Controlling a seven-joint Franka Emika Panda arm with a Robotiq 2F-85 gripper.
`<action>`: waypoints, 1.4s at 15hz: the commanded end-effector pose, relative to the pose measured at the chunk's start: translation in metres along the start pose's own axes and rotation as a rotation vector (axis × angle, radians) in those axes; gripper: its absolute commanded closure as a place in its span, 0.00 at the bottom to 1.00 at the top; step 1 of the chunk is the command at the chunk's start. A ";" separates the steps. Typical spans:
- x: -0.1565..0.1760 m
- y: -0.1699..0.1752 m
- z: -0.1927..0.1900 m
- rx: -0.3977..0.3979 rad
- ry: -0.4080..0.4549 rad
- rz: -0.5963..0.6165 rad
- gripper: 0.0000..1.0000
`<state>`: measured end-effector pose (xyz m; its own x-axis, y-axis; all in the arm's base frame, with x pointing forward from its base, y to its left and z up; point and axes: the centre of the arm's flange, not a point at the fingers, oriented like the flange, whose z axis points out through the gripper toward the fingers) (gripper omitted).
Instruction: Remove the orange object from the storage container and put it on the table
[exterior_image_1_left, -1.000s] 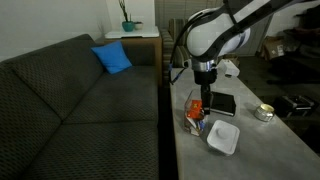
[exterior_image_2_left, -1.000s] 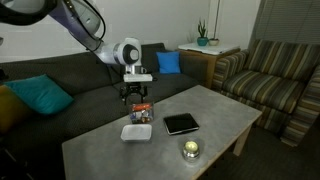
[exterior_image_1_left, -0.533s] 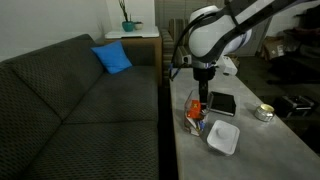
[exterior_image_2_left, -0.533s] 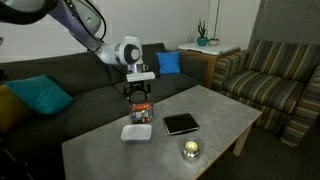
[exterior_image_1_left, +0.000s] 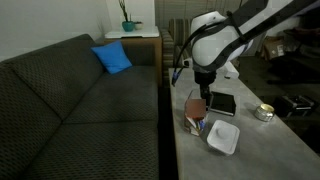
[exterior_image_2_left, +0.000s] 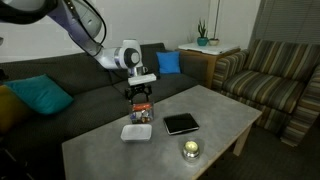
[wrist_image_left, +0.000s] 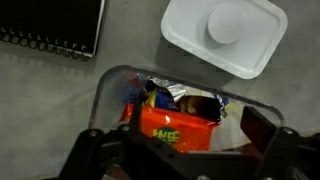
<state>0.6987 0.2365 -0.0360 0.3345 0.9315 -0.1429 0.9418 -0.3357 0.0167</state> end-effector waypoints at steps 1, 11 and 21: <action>0.003 -0.001 0.000 0.001 -0.006 0.015 0.00; 0.005 0.001 0.025 0.127 -0.032 0.215 0.00; -0.015 0.016 0.010 0.253 0.033 0.655 0.00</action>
<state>0.6905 0.2129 -0.0437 0.7645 0.6183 -0.1820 0.6075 -0.7856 -0.1172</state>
